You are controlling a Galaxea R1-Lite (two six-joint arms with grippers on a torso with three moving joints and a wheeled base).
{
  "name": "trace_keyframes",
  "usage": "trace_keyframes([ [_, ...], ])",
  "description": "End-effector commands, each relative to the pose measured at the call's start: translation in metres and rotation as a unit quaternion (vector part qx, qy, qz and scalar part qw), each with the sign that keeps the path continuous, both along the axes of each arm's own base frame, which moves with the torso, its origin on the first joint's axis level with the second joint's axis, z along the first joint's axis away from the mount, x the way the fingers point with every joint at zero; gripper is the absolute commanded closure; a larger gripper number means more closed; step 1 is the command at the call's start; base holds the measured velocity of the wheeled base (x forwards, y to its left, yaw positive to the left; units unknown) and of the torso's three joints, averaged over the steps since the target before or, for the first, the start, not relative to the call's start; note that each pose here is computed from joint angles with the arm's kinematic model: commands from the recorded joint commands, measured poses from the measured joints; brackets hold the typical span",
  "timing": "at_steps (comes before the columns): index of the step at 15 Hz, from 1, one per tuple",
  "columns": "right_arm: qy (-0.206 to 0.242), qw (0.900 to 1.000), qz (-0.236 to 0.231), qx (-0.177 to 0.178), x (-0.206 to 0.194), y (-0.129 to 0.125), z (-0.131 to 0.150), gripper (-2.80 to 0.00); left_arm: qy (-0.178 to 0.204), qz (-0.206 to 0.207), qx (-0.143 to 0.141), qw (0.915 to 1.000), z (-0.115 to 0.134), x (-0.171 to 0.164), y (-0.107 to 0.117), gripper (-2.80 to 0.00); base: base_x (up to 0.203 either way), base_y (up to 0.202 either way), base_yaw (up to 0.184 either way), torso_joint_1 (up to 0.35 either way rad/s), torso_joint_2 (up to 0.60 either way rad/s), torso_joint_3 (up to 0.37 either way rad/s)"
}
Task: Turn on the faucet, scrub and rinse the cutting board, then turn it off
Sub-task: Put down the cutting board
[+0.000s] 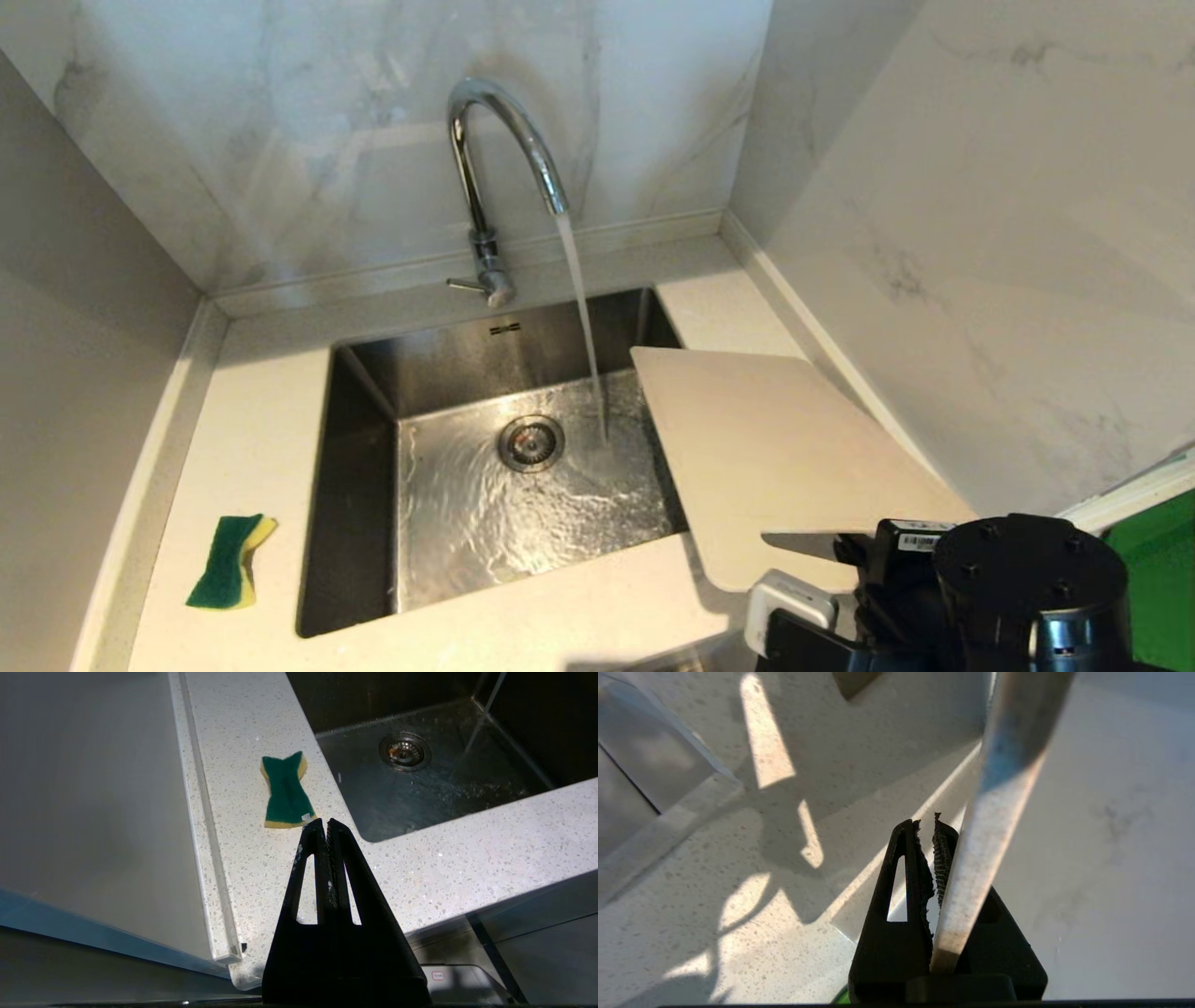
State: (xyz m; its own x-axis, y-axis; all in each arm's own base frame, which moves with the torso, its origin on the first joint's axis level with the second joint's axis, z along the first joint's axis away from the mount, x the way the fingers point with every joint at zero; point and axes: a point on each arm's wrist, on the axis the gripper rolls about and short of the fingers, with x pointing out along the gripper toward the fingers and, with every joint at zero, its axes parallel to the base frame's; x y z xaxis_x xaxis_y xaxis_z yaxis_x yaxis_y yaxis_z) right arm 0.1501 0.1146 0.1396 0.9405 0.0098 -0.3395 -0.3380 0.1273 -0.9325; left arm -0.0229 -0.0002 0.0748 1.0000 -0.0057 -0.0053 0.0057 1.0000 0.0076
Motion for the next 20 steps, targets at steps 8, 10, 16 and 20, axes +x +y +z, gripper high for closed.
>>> trace_keyframes([
  [8, 0.098, 0.995, -0.002, -0.022, -0.007, -0.014, -0.034, 0.00, 0.000, 0.001, 0.000, 1.0000, 0.000, 0.000, 0.000, 0.00, 0.000, 0.000, 0.000, 0.000, 0.00, 0.000],
  [10, 0.123, 0.992, 0.011, -0.010, -0.003, -0.014, -0.040, 0.00, 0.000, 0.000, 0.000, 1.0000, 0.000, 0.000, 0.000, 0.00, 0.000, 0.000, 0.000, 0.000, 0.00, 0.000],
  [16, 0.214, 0.975, 0.036, 0.045, 0.012, -0.008, -0.065, 0.00, 0.000, 0.001, 0.000, 1.0000, 0.000, 0.000, 0.000, 0.00, 0.000, 0.000, 0.000, 0.000, 0.00, 0.000],
  [20, 0.259, 0.962, 0.068, 0.056, 0.004, -0.011, -0.075, 0.00, 0.000, 0.000, 0.000, 1.0000, 0.000, 0.000, 0.000, 0.00, 0.000, 0.000, 0.000, 0.000, 0.00, 0.000],
])
